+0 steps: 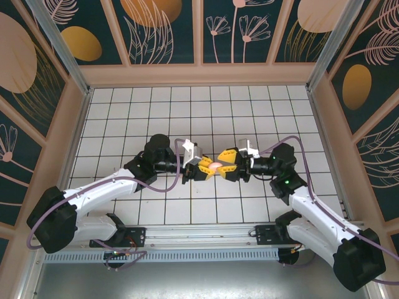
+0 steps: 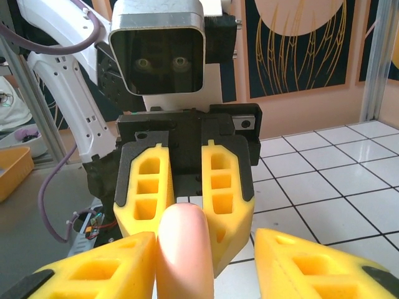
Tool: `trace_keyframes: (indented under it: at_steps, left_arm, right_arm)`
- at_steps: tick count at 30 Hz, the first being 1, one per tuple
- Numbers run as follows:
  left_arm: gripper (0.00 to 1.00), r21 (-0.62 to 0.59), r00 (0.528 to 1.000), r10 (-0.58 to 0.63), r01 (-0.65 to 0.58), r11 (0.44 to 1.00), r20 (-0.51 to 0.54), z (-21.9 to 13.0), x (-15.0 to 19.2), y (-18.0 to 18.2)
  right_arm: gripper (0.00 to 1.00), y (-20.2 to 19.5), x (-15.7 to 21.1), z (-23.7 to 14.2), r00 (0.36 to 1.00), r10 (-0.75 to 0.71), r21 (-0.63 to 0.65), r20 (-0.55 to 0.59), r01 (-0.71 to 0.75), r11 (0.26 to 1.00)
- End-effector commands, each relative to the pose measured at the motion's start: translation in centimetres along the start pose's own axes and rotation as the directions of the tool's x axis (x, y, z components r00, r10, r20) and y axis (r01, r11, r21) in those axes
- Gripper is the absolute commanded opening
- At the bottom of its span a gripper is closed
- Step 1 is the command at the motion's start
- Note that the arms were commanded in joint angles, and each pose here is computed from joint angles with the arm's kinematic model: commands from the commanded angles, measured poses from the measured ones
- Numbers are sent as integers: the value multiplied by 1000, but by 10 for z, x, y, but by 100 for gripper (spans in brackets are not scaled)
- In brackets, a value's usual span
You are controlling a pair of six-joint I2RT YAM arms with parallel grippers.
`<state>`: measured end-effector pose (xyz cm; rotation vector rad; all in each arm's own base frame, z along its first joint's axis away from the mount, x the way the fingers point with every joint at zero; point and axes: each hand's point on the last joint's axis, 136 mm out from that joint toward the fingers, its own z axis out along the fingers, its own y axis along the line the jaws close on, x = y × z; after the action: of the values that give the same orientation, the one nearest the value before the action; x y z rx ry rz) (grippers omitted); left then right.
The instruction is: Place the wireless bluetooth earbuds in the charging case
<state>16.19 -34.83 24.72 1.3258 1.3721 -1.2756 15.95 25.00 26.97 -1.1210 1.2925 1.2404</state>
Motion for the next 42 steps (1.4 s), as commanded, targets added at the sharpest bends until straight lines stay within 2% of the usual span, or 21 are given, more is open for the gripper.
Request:
trace_keyframes:
  at_steps: [1, 6, 9, 14, 20, 23, 30, 35, 42]
  left_arm:
    - [22, -6, 998, 58, -57, 998, 32, -2, -18, 0]
    - [23, -6, 998, 60, -60, 998, 32, -2, -20, 0]
    - [30, -18, 998, 56, -56, 998, 28, -2, -19, 2]
    - [40, -34, 999, 42, -41, 999, 17, -2, -13, 5]
    - [41, -37, 999, 29, -28, 999, 13, 0, -11, 7]
    - [39, -38, 1000, 25, -24, 999, 14, 0, -12, 8]
    - [25, -30, 1000, 18, -18, 999, 17, 1, -13, 8]
    - [24, -26, 1000, 15, -14, 1000, 16, 0, -12, 7]
    - [23, -22, 1000, 21, -21, 1000, 18, 0, -14, 5]
  right_arm:
    - [42, 5, -9, 3, 1000, -25, -39, 0, 25, 999]
    - [26, 7, -10, 4, 1000, -24, -60, -6, 24, 998]
    - [22, 8, -13, 3, 999, -39, -60, 0, 39, 997]
    - [22, 8, -18, 3, 998, -59, -59, 7, 59, 996]
    - [22, 9, -18, 3, 998, -60, -67, 7, 60, 996]
    - [22, 10, -19, 3, 998, -62, -68, 7, 62, 996]
    - [24, 10, -18, 3, 998, -58, -63, 6, 58, 996]
    - [37, 1, -18, 2, 999, -53, -9, 6, 53, 999]
    - [39, -14, -18, 0, 999, -33, 64, 9, 32, 997]
